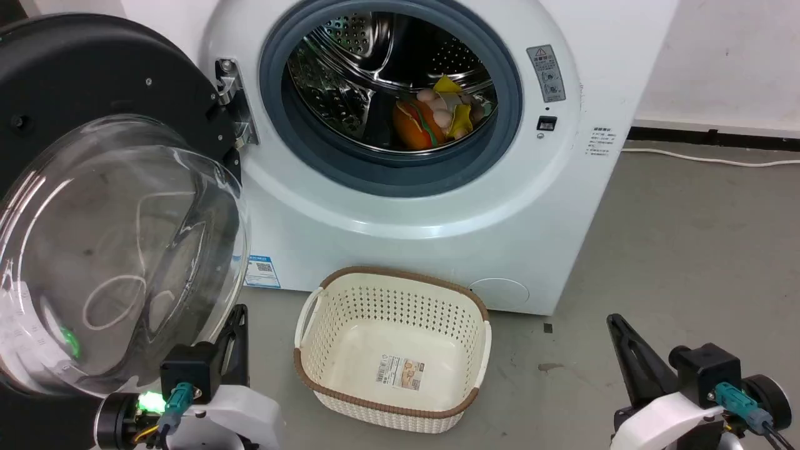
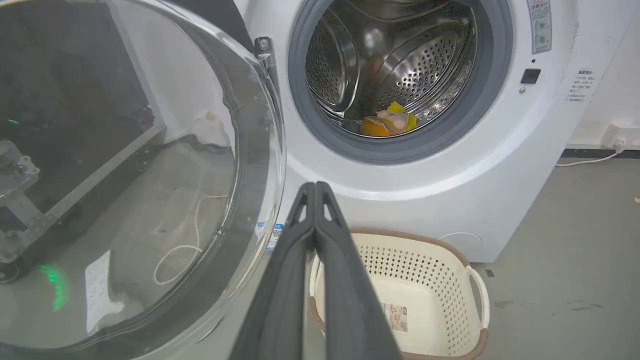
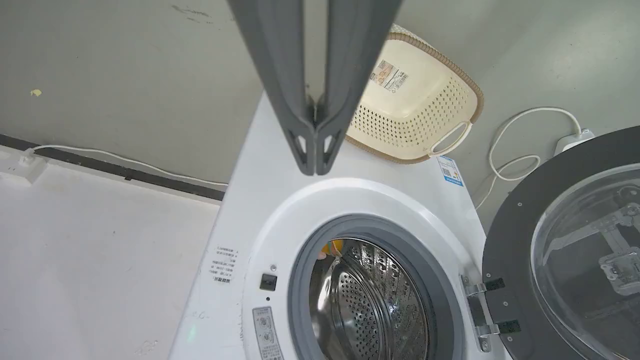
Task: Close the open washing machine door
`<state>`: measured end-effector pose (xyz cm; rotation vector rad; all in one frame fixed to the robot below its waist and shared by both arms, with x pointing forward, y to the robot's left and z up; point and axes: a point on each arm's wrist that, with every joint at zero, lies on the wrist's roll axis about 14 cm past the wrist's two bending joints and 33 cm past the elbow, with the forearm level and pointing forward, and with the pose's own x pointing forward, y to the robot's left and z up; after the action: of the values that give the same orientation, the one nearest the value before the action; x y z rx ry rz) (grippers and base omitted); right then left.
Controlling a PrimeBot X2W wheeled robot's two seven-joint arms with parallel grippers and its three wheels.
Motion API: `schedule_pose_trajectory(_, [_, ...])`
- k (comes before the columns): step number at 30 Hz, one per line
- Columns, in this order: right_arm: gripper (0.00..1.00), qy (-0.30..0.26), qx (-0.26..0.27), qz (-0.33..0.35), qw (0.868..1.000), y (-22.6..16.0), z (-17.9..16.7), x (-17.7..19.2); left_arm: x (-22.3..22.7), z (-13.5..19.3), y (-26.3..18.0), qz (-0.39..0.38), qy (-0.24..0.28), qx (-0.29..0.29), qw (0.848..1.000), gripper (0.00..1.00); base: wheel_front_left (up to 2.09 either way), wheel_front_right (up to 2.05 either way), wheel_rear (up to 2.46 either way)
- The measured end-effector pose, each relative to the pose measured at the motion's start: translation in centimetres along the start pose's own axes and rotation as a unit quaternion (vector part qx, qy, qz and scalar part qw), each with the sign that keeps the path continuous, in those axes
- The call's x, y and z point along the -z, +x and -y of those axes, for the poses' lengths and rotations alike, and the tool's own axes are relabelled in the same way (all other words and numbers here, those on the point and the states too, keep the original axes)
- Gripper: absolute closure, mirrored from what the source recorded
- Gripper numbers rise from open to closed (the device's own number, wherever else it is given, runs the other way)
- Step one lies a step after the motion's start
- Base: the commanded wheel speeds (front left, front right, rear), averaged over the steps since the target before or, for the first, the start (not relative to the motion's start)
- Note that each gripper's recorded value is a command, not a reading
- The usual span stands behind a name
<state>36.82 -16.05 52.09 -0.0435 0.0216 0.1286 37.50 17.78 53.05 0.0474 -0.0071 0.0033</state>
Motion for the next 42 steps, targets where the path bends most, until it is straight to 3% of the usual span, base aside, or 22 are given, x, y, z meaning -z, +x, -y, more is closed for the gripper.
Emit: schedule_pose_trajectory(42, [1.00, 0.000, 0.000, 0.000, 1.000, 0.00, -0.01, 0.00, 0.00, -0.01, 0.00, 0.000, 0.000, 0.000, 1.000, 1.00, 0.00, 0.00, 0.00])
